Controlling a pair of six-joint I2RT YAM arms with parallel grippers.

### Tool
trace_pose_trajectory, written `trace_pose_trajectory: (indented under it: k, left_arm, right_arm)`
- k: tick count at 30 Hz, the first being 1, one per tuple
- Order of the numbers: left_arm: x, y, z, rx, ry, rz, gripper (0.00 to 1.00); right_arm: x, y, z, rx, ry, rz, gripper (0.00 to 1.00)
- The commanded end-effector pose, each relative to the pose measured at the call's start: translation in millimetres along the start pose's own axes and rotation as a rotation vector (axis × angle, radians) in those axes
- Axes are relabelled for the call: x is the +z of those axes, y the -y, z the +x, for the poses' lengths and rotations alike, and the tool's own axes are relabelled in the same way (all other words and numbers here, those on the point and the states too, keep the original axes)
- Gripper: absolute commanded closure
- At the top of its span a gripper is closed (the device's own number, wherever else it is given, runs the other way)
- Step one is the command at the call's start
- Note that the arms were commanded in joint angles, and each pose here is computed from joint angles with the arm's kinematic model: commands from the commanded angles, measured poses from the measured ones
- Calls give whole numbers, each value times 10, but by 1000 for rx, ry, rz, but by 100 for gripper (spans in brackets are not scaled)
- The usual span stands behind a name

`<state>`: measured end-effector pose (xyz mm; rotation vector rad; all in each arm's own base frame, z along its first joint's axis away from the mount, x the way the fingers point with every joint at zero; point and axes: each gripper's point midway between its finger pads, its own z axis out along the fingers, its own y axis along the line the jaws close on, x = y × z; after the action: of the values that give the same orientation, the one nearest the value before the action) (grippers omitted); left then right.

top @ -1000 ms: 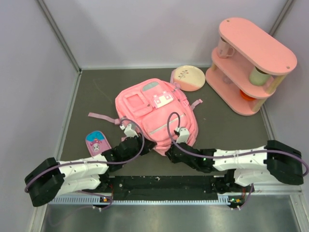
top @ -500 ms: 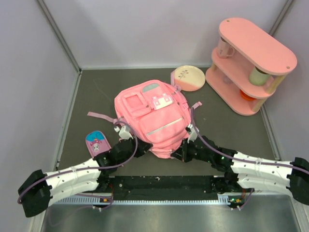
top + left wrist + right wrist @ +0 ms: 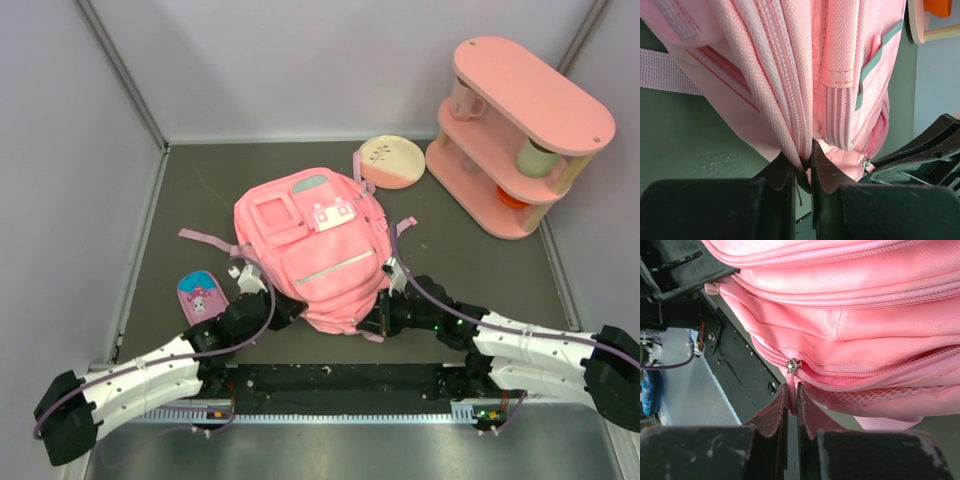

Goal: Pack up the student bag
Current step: Zip the student bag at the center of the board.

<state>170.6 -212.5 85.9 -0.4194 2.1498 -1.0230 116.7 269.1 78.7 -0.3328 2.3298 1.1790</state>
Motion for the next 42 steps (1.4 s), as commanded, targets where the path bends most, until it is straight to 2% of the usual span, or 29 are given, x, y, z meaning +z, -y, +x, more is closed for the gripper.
trace_pose_trajectory:
  k: [1, 2, 5, 7, 8, 10, 11, 14, 16, 19, 28, 33, 42]
  left_arm:
    - [20, -271, -383, 66, 197, -99, 100]
    - [28, -291, -362, 71, 190, -99, 100]
    - [62, -222, -331, 71, 174, -67, 100]
    - [74, -208, -313, 71, 163, -64, 100]
    - [89, -216, -291, 73, 153, -67, 100]
    - [97, -213, -278, 74, 147, -65, 100]
    - [103, -226, -263, 76, 142, -69, 100]
    - [104, -227, -273, 73, 147, -68, 100]
    - [102, -228, -275, 75, 149, -69, 100]
    - [103, -248, -279, 77, 152, -75, 100]
    - [99, -222, -282, 84, 145, -75, 100]
    - [101, -215, -273, 89, 140, -73, 100]
    - [100, -200, -271, 83, 141, -61, 100]
  right_arm:
    - [-41, 438, 293, -66, -127, 148, 100]
    - [-18, 434, 268, -78, -128, 152, 100]
    - [17, 418, 157, -93, -99, 166, 83]
    - [9, 429, 101, -99, -79, 185, 79]
    - [3, 437, 45, -109, -59, 200, 71]
    - [-57, 450, -4, -111, -37, 223, 64]
    - [-82, 465, -57, -116, -11, 241, 56]
    - [-212, 425, -187, -143, 53, 251, 51]
    - [-296, 266, -292, -190, 101, 194, 47]
    - [-367, 78, -409, -301, 137, 163, 46]
    - [-166, -230, -343, -650, 56, 249, 47]
    - [-49, -190, -361, -729, 28, 340, 49]
    - [32, -218, -236, -824, -21, 355, 51]
